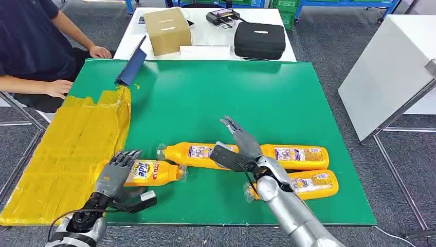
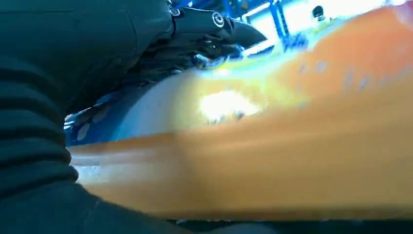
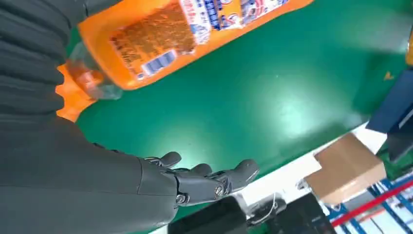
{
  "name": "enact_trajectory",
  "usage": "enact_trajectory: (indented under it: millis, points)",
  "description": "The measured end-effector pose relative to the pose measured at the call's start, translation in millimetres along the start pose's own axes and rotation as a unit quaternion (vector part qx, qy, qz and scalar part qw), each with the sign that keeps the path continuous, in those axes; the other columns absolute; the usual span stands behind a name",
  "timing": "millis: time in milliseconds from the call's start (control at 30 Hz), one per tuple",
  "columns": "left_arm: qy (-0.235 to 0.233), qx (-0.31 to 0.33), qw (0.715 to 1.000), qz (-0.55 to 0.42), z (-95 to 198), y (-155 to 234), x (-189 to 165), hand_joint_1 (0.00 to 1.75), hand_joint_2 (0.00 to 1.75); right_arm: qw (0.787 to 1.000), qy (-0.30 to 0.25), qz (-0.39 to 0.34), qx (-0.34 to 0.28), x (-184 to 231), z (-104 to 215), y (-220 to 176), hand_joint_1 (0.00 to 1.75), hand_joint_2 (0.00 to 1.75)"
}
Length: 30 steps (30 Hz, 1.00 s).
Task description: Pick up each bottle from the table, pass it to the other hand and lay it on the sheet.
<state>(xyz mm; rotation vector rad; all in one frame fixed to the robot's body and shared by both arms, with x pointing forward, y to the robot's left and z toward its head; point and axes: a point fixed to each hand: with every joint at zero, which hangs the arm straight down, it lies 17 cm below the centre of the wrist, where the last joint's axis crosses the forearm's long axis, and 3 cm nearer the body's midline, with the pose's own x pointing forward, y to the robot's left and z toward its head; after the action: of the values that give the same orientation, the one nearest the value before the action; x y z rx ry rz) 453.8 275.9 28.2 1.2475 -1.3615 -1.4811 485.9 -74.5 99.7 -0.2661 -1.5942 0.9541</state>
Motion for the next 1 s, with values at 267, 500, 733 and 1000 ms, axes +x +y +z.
enact_trajectory:
  millis: [267, 500, 733, 1000]
  points:
    - [-0.013, -0.016, 0.999, -0.025, -5, -8, -6, 0.0, 0.0, 1.0, 0.009, 0.006, 0.018, -3, -8, 11, 0.0, 1.75]
    - [-0.029, -0.073, 0.996, -0.033, -5, -30, -26, 0.0, 0.0, 0.999, 0.021, 0.016, 0.041, -9, -10, 25, 0.0, 1.75]
    - [-0.055, -0.084, 0.993, 0.063, -10, -25, -30, 0.0, 0.0, 0.992, 0.058, 0.053, 0.102, -36, -9, 55, 0.0, 1.75]
    - [-0.056, -0.083, 0.992, 0.071, -11, -23, -31, 0.0, 0.0, 0.988, 0.072, 0.067, 0.121, -46, -9, 64, 0.0, 1.75]
